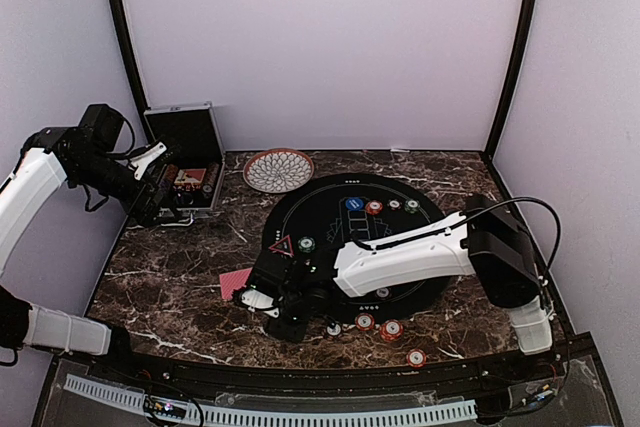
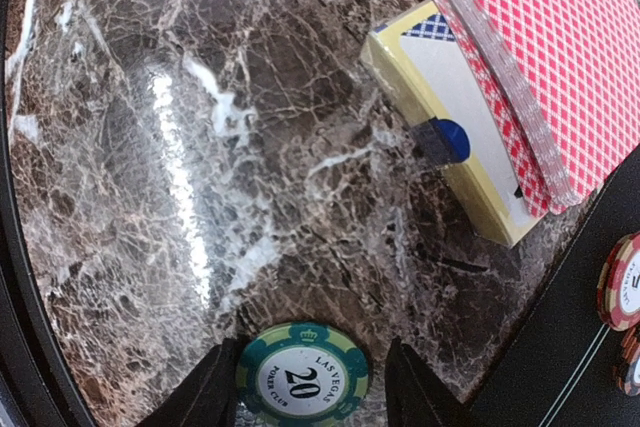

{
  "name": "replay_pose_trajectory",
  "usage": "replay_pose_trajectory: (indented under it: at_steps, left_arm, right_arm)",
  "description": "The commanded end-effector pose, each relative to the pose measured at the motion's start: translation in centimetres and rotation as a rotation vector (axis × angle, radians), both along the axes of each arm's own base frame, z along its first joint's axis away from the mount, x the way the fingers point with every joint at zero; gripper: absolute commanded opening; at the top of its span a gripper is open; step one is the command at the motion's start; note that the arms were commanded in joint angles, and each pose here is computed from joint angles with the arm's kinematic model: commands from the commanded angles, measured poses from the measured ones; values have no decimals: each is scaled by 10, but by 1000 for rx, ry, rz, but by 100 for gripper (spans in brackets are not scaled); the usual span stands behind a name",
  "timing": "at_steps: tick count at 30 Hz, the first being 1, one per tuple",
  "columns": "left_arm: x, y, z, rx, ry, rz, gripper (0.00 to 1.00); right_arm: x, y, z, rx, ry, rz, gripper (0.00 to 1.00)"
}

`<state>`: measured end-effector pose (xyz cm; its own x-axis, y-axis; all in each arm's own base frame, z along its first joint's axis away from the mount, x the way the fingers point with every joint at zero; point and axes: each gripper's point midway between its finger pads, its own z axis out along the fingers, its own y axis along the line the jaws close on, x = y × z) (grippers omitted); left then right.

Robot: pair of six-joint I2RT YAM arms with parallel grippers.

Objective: Distribute texas hold em gaming equipment

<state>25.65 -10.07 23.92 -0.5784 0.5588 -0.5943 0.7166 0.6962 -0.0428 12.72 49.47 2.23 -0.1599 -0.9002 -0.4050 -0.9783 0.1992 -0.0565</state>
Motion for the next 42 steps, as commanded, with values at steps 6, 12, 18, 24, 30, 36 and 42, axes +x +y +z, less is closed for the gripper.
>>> replay_pose_trajectory:
  at_steps: [6, 12, 18, 24, 30, 36, 42]
  left_arm:
    - [-5, -5, 9, -21, -3, -20, 99]
    - [-5, -5, 11, -23, -6, -22, 99]
    - [-5, -5, 13, -21, -11, -20, 99]
    - [-3, -5, 13, -19, -10, -21, 99]
    - [-1, -5, 11, -17, -9, -23, 99]
    - [1, -6, 9, -19, -3, -30, 99]
    - [2, -9, 4, -24, 12, -44, 99]
  right_arm:
    - [-6, -19, -9, -73, -2, 6, 39]
    - [-3, -15, 8, -33, -16, -12, 28]
    - [7, -16, 27, -7, -69, -39, 27]
    - [22, -24, 52, 30, -87, -88, 26]
    - [54, -53, 82, 85, -82, -211, 26]
    - [91, -118, 82, 57, -94, -396, 26]
    - [139, -201, 65, -28, -130, -685, 26]
